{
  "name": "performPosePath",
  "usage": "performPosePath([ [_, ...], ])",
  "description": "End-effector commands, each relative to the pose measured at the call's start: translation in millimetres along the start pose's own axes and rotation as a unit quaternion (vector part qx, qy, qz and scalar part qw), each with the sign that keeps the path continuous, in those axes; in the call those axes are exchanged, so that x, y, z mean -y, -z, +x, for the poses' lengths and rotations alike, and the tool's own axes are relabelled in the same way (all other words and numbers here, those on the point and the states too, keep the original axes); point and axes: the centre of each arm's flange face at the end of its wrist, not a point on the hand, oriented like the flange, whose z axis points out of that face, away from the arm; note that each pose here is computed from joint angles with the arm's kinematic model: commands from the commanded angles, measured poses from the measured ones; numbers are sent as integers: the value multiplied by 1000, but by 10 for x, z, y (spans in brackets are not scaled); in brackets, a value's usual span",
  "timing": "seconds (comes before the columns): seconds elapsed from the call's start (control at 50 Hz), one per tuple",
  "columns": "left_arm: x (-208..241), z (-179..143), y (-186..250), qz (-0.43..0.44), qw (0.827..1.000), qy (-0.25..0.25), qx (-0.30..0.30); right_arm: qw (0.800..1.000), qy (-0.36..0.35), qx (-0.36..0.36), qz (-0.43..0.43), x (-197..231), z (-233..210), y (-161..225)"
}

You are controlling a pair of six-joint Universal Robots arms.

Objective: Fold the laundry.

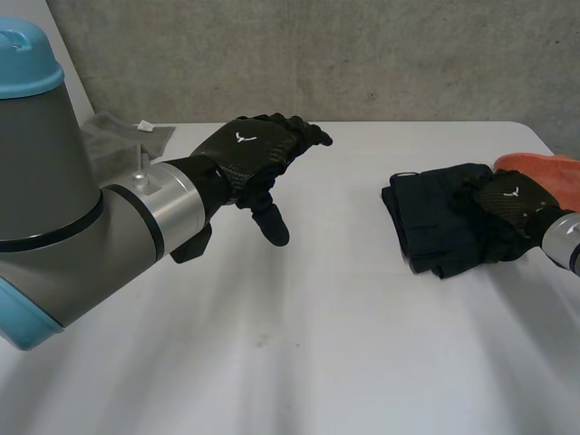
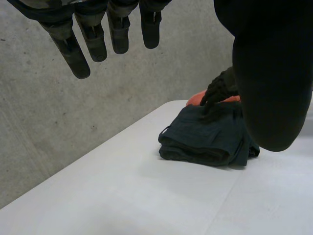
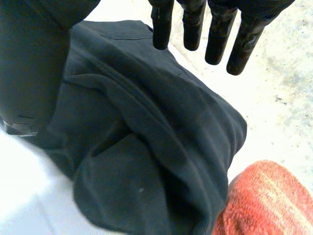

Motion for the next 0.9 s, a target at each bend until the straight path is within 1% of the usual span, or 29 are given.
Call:
performPosePath([
  [0.02, -6, 1, -10, 1, 1000, 0, 0, 1000, 21, 6, -11, -115, -61, 2],
  [0.14, -30, -1, -26, -2, 1000, 1, -1, 999, 44, 2, -8, -256, -64, -118],
  [0.24, -26, -9, -30, 0, 1000, 0, 0, 999, 49, -6, 4, -278, -59, -208],
  [0.4, -19, -19, -38, 4, 1000, 0, 2, 997, 67, -33, 24, -313, 66, -378],
  [0.64, -20, -49, -41, 4, 1000, 8, 6, 996, 49, -51, 56, -214, 149, -660],
  [0.74, -15, -49, -39, 5, 1000, 10, 6, 993, 51, -63, 88, -32, 303, -706],
  [0.8, -10, -54, -36, 6, 1000, 10, 7, 986, 63, -90, 128, 219, 516, -726],
  [0.82, -10, -54, -36, 6, 1000, 10, 7, 979, 65, -112, 160, 410, 673, -713],
  [0.88, -10, -60, -37, 6, 1000, 11, 8, 971, 62, -131, 189, 575, 808, -694],
  [0.9, -5, -60, -34, 6, 1000, 10, 8, 966, 56, -140, 211, 677, 898, -681],
])
